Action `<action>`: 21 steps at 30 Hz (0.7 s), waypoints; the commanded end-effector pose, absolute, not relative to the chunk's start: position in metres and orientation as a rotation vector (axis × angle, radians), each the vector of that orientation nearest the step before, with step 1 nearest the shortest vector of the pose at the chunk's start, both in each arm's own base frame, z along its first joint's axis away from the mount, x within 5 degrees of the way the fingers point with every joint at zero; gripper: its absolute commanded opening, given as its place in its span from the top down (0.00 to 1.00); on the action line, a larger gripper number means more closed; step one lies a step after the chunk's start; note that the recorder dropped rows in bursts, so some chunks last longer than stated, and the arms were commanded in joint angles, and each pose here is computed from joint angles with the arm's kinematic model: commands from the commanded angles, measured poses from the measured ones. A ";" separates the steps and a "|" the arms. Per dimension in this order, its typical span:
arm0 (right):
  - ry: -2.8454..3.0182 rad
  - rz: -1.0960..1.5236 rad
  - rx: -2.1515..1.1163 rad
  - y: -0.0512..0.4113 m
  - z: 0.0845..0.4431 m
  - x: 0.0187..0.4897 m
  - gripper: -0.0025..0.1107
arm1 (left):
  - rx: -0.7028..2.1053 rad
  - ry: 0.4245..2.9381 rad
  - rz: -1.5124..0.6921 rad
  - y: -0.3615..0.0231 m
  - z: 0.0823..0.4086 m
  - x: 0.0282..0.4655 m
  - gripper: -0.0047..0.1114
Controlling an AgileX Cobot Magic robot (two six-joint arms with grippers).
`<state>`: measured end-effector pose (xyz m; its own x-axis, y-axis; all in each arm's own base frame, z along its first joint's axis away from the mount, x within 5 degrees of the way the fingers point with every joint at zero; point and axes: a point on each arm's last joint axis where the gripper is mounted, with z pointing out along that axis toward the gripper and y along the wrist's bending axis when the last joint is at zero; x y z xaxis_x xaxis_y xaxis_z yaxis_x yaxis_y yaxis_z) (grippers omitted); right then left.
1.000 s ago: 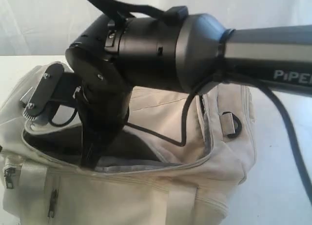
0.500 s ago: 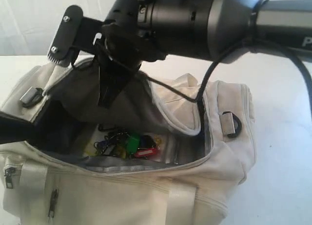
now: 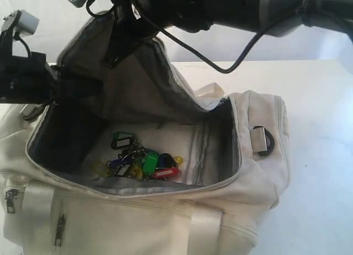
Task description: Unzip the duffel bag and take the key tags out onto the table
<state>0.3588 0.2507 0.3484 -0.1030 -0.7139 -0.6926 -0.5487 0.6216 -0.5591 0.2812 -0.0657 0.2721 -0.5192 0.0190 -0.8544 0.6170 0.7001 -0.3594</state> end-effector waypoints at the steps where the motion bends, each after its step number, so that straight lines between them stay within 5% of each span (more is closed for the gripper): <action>1: 1.771 -0.169 -0.987 0.248 0.355 0.359 0.93 | 0.444 1.950 -0.882 -0.071 0.268 0.319 0.96; 9: 1.902 -0.210 -0.964 0.235 0.357 0.350 0.48 | 0.424 1.938 -0.808 -0.081 0.271 0.360 0.96; 15: 2.093 0.274 -1.115 0.238 0.365 0.296 0.52 | 0.413 1.933 -0.783 -0.081 0.270 0.381 0.96; 18: 2.150 0.558 -1.303 0.251 0.349 0.265 0.69 | 0.390 1.961 -0.747 -0.079 0.262 0.386 0.96; 21: 2.238 0.492 -1.350 0.250 0.315 0.261 0.86 | 0.392 1.966 -0.749 -0.079 0.260 0.387 0.96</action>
